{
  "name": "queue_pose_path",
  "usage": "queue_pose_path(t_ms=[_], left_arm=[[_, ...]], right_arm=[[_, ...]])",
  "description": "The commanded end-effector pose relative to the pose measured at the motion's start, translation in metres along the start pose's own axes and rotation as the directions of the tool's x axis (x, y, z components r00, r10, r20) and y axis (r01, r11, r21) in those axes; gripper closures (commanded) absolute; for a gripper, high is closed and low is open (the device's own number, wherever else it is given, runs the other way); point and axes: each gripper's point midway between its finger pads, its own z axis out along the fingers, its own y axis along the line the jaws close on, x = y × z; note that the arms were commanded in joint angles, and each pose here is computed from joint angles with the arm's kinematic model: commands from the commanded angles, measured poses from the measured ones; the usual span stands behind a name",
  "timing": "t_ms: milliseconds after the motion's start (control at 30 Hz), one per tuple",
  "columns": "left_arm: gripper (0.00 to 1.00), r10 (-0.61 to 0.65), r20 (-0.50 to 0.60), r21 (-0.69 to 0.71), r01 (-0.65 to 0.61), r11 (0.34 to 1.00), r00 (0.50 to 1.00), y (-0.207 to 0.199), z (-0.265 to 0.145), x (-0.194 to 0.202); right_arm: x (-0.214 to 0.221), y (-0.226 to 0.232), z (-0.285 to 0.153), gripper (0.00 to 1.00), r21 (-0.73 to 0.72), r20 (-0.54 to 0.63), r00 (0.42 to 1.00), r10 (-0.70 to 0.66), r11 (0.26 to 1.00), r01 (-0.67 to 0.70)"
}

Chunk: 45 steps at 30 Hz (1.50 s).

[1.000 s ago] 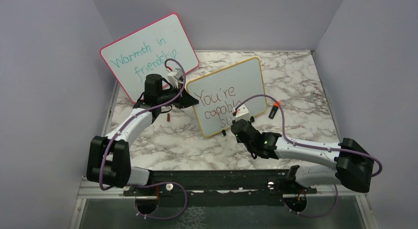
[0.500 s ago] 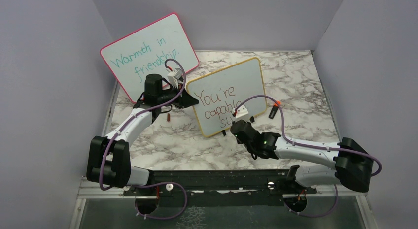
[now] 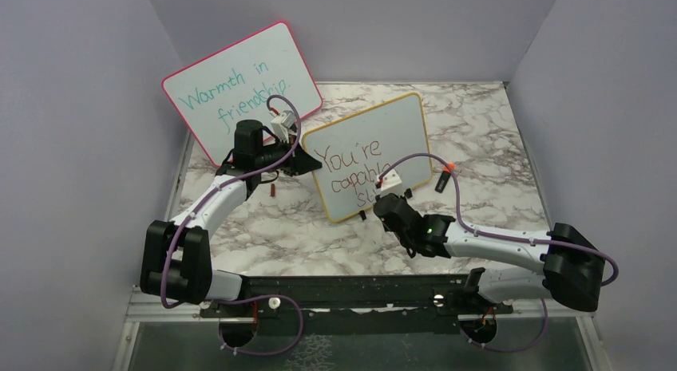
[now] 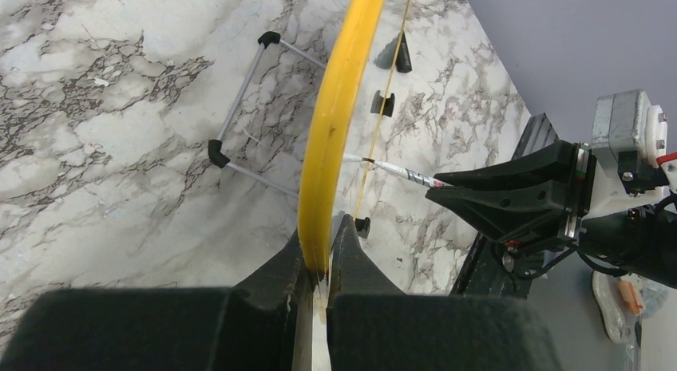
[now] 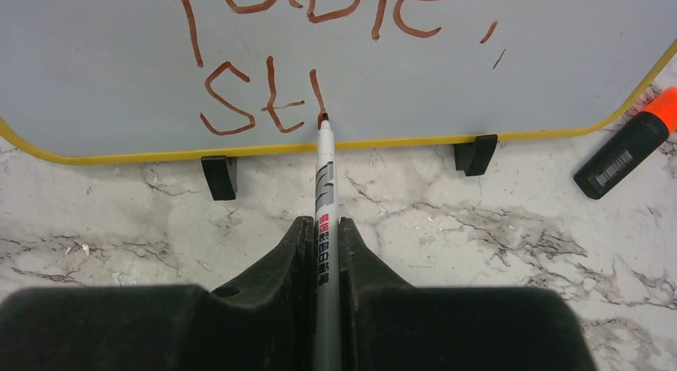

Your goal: Write a sentence on the whiteboard

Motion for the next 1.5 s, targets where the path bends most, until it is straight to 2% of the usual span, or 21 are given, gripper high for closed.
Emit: queue_pose_path(t_ms=[0,733,1467], left_arm=[[1.00,-0.021,-0.077,-0.220,0.003,0.976,0.997,0.048,-0.002,0.032],[1.00,-0.022,-0.080,-0.228,0.003,0.974,0.997,0.050,-0.002,0.032],[1.00,-0.027,-0.086,-0.251,0.004,0.968,0.996,0.054,-0.003,0.033]], right_arm=[[-0.024,-0.005,0.001,0.99,0.026,0.082,0.996,0.035,0.999,-0.037],[-0.044,-0.010,0.005,0.99,0.033,0.128,0.991,0.050,0.998,-0.054],[-0.029,-0.023,0.000,0.99,0.057,0.076,0.995,0.068,0.996,-0.072]])
